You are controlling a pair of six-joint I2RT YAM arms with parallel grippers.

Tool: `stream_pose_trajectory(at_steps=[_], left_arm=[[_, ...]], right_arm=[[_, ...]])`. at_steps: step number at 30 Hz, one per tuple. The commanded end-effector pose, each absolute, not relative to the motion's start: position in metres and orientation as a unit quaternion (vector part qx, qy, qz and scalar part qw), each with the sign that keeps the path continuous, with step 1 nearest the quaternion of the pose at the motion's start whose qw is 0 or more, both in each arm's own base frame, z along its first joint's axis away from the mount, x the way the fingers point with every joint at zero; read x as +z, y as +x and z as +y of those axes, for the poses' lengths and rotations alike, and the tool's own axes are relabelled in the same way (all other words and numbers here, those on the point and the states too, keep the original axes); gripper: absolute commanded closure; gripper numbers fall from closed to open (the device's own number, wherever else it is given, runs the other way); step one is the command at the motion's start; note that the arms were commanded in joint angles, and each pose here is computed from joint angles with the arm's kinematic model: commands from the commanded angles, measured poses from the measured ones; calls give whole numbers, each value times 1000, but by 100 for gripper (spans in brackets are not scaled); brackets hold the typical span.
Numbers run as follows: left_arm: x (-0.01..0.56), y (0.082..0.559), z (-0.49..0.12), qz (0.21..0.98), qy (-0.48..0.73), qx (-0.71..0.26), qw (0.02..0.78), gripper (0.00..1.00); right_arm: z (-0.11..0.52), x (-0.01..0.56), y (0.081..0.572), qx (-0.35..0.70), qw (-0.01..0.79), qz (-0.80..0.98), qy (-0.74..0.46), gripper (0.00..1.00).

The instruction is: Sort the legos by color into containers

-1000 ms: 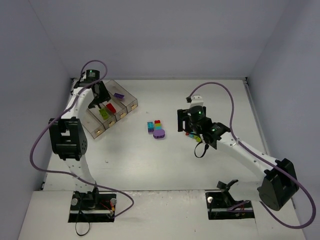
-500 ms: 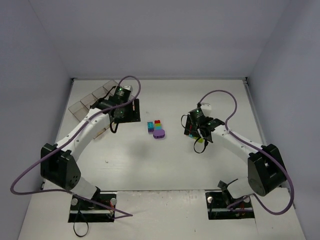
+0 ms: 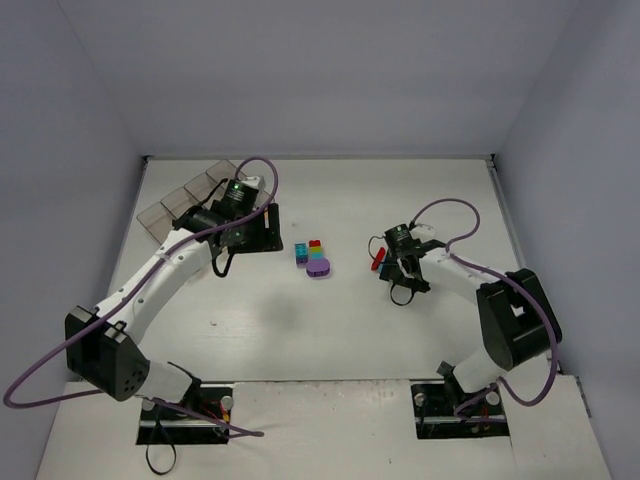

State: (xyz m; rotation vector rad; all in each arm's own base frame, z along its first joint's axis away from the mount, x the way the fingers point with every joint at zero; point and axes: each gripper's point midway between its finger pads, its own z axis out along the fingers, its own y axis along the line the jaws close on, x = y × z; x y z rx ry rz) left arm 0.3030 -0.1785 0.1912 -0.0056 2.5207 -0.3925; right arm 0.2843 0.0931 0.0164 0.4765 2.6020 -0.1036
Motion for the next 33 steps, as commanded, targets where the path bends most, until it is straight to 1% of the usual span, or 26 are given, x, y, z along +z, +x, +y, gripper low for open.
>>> stream_pose_trajectory(at_steps=[1, 5, 8, 9, 11, 12, 14, 15, 17, 18, 21, 23, 25, 26, 27, 29, 33], left_arm=[[207, 302, -180, 937, 0, -161, 311, 35], [207, 301, -178, 937, 5, -158, 311, 35], [209, 301, -176, 937, 8, -154, 315, 35], [209, 301, -176, 937, 9, -153, 315, 35], [210, 300, -175, 936, 12, -152, 316, 35], [211, 300, -176, 936, 15, -154, 315, 35], [215, 300, -180, 933, 21, -165, 318, 35], [218, 300, -183, 932, 25, -172, 320, 35], [225, 301, -190, 926, 34, -193, 322, 35], [228, 302, -195, 923, 38, -203, 323, 35], [242, 301, -213, 912, 58, -250, 321, 35], [251, 298, -229, 903, 71, -290, 308, 35], [259, 295, -240, 895, 80, -320, 300, 35], [261, 295, -245, 892, 84, -332, 295, 35], [270, 291, -254, 884, 96, -353, 291, 35], [279, 288, -263, 876, 108, -373, 285, 35], [290, 277, -279, 861, 135, -406, 276, 35]], right_arm=[[86, 19, 299, -51, 259, 945, 192, 36], [87, 13, 303, -53, 257, 947, 184, 38], [87, 7, 305, -56, 252, 950, 174, 42], [86, 6, 305, -57, 253, 950, 173, 50], [86, 6, 306, -58, 254, 952, 161, 59], [86, 6, 305, -57, 254, 953, 157, 69], [89, 11, 306, -50, 260, 954, 139, 79], [94, 14, 306, -43, 266, 955, 127, 88], [105, 27, 308, -22, 281, 954, 99, 97], [117, 39, 309, -11, 300, 952, 64, 100], [145, 65, 311, 8, 345, 938, -15, 100], [182, 97, 309, 49, 399, 912, -81, 100], [209, 131, 303, 87, 450, 877, -147, 100], [215, 136, 298, 103, 460, 866, -169, 100], [229, 160, 296, 139, 493, 835, -200, 100], [247, 185, 285, 192, 525, 792, -245, 100], [268, 211, 270, 235, 542, 738, -326, 99]])
